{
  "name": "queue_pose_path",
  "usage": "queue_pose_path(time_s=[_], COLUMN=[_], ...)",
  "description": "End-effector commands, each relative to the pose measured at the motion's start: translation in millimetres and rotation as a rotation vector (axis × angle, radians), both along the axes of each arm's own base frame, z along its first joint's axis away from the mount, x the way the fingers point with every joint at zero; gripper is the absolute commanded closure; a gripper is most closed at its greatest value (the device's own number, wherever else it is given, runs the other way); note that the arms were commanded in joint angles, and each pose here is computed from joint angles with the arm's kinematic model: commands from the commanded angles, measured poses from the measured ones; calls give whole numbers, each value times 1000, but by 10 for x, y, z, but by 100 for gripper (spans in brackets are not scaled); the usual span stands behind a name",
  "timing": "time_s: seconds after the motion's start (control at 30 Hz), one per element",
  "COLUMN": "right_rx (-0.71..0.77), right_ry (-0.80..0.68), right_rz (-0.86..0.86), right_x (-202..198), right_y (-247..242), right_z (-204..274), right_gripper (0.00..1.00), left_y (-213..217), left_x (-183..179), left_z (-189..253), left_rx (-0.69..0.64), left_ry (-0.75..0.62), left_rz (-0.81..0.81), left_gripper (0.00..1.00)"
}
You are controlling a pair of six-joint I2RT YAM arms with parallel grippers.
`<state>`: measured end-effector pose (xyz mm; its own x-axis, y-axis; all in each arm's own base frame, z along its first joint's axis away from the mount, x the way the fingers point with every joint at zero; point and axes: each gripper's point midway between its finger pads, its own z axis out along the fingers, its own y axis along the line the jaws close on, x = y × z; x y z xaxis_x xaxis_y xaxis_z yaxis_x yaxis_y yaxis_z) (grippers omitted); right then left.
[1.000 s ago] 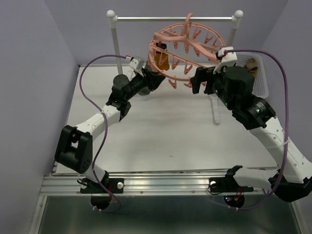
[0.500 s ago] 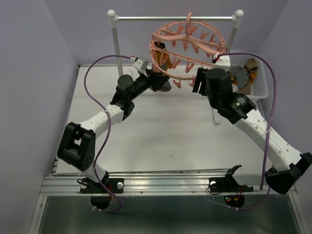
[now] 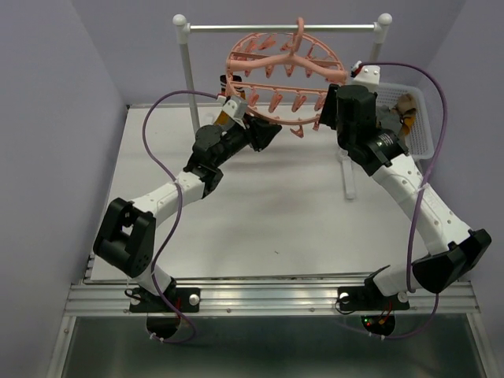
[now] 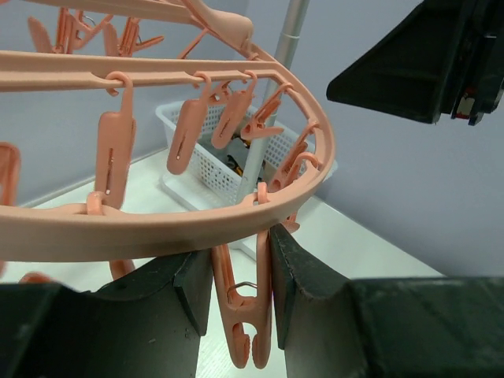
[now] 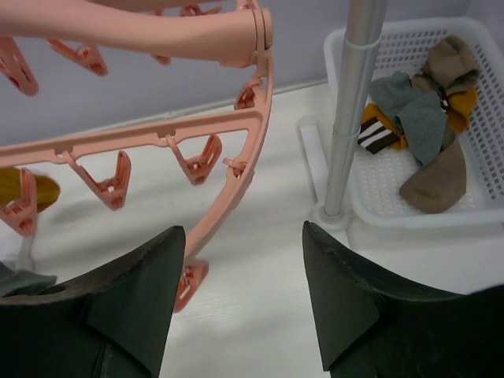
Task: Clip the socks to the hanger
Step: Open the clamp at the hanger.
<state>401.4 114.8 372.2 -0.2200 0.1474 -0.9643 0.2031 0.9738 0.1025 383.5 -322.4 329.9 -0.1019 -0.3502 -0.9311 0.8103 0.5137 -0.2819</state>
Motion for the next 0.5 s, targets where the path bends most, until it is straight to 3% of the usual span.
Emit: queue_pose_path(time_s=[0.0,0.17,0.3,0.47], right_rx=[67,34,91,130], right_ry=[-151,-142,-154,-114], right_rz=[-10,-5,-45,-153], right_x=[95,128,8,-57], right_y=[-32,-60,-248,-831], right_z=[506,496,517,377], right_gripper=[33,33,33,33], left_y=[103,119,186,183], left_x=[-114,-50,70,151], left_z=[403,352,340,287], left_rx=[-61,-48,-53,-51], left_ry=[-123,-125,-85,-48], left_rz=[32,113,251,280], left_gripper=[100,100,100,100])
